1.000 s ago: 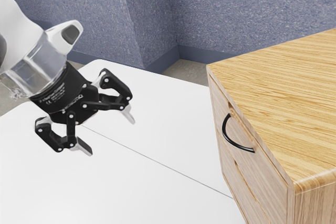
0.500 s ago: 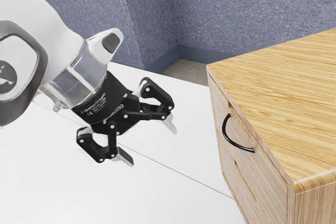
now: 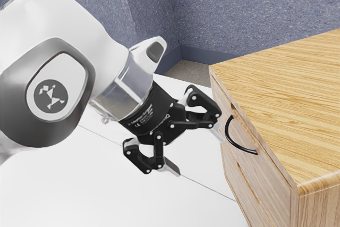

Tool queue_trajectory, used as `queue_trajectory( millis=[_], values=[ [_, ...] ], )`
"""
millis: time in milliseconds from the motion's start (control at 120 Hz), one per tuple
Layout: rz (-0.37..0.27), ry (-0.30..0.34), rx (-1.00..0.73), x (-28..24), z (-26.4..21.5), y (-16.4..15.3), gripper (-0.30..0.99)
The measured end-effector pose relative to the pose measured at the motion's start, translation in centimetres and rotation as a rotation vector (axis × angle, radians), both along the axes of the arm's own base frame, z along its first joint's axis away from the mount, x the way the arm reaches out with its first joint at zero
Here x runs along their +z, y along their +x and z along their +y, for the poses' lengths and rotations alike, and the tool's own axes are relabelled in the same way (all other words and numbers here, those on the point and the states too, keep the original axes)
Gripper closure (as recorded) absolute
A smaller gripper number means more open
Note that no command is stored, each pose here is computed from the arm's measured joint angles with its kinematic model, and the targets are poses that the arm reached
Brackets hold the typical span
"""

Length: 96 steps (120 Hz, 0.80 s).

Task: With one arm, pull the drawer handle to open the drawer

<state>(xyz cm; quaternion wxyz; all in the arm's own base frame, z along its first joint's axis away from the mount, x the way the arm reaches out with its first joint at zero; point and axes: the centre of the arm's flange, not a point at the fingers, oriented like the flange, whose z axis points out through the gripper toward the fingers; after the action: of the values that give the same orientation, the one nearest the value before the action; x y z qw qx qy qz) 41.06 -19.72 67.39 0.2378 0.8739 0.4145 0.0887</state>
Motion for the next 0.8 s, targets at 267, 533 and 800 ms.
queue_trajectory(
  millis=[267, 533, 800],
  values=[
    [0.001, -0.023, 0.001, -1.0, -1.2, 0.8, 0.00],
    [0.001, -0.032, 0.029, -1.3, -0.6, 1.6, 0.01],
    [0.007, -0.038, 0.040, -2.1, -0.8, 2.8, 0.01]
  ],
)
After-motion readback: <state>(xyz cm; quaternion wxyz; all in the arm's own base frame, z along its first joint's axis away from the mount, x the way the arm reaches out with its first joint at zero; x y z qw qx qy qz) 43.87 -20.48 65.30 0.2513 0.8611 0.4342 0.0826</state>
